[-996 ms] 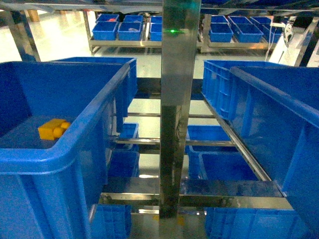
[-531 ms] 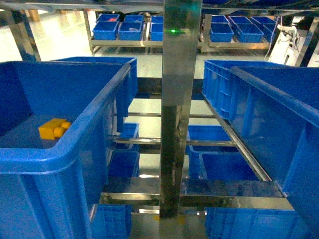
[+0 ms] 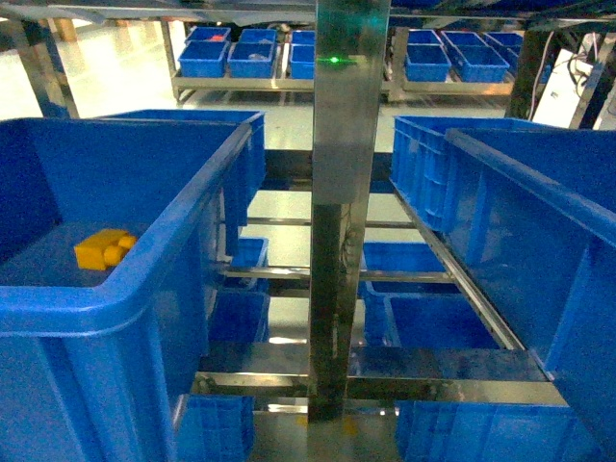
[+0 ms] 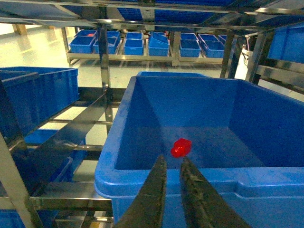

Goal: Sort and place red and yellow blocks in left bins

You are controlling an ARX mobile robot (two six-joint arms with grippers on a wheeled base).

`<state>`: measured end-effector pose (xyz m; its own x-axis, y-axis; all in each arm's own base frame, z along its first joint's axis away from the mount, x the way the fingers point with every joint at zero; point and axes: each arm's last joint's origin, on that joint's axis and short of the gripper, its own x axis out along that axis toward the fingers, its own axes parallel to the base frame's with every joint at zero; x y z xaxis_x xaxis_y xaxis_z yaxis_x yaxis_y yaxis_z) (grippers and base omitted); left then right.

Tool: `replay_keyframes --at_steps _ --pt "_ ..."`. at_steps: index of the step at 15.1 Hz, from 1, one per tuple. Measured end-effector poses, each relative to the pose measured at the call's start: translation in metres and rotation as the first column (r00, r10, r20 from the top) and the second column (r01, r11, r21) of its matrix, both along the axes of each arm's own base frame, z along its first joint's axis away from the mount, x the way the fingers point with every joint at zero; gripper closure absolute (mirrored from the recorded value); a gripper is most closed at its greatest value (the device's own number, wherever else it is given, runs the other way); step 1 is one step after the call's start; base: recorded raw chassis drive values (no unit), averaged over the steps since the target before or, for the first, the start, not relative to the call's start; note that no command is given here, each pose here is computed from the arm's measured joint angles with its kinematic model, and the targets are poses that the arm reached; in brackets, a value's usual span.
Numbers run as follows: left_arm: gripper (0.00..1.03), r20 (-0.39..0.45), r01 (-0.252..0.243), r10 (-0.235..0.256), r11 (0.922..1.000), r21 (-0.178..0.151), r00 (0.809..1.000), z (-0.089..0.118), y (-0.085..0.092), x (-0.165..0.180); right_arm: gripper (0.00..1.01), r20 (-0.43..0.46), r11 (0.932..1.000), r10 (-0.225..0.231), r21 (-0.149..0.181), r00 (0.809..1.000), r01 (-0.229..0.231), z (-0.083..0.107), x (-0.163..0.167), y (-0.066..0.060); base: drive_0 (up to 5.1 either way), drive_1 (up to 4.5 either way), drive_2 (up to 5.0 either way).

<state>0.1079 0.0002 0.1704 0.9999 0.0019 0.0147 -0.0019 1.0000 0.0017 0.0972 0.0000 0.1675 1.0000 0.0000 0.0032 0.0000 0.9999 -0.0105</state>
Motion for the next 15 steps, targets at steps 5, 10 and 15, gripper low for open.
replay_keyframes --at_steps 5,10,15 --pt "0.32 0.002 0.000 0.000 1.0000 0.000 1.000 0.0002 0.0000 -0.0001 0.34 0.000 1.0000 0.000 0.000 1.000 0.000 0.0000 0.0000 0.0000 0.0 0.00 0.0" --pt "0.05 0.002 0.000 0.000 1.0000 0.000 1.000 0.0001 0.0000 -0.0001 0.03 0.000 1.0000 0.000 0.001 1.000 0.000 0.0000 0.0000 0.0000 0.0 0.00 0.0" --pt "0.05 0.002 0.000 0.000 1.0000 0.000 1.000 0.0000 0.0000 -0.0001 0.03 0.000 1.0000 0.000 0.001 1.000 0.000 0.0000 0.0000 0.0000 0.0 0.00 0.0"
